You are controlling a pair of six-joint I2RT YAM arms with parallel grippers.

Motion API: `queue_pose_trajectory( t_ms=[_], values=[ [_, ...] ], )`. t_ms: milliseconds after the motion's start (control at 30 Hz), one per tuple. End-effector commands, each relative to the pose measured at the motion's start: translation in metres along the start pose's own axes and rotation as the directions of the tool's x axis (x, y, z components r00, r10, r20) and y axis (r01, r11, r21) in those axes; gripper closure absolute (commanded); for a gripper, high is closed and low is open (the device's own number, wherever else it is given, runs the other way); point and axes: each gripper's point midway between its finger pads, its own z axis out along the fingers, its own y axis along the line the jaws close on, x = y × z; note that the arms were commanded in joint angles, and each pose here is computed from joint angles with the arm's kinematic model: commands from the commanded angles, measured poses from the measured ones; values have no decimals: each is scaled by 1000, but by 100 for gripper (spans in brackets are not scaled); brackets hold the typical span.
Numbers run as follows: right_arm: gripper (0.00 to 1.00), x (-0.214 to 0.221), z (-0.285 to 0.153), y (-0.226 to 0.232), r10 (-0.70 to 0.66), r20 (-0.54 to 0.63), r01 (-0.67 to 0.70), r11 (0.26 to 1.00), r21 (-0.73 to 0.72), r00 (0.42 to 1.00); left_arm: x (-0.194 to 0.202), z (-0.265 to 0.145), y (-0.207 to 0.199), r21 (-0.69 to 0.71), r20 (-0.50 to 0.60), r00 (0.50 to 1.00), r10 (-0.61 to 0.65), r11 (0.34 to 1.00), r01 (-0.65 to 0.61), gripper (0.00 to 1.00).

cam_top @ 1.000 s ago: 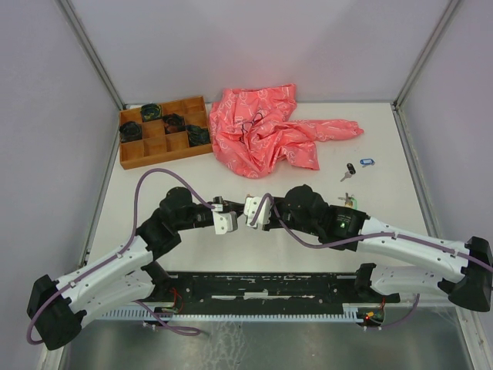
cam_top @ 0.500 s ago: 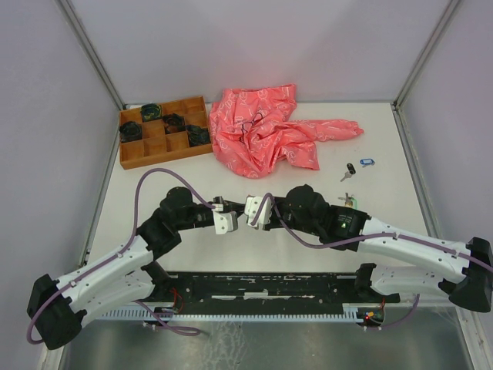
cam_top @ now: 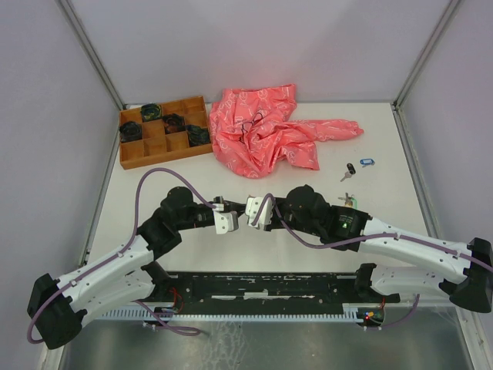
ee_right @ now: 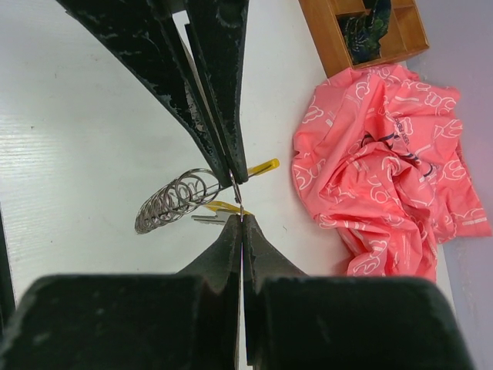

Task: Put the keys on the keyring

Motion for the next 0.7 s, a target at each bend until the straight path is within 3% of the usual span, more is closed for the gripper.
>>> queue_pose_trajectory(
  t_ms=[0, 667],
  values=[
    [99, -17, -8, -16, 25, 44, -27, 998, 52, 999, -16, -1, 14, -48, 45, 999, 10, 999, -8, 97],
    [99, -32, -7, -17, 32, 103, -36, 999, 41, 994, -16, 2, 10, -25, 53, 999, 1, 1000, 1, 97]
  ],
)
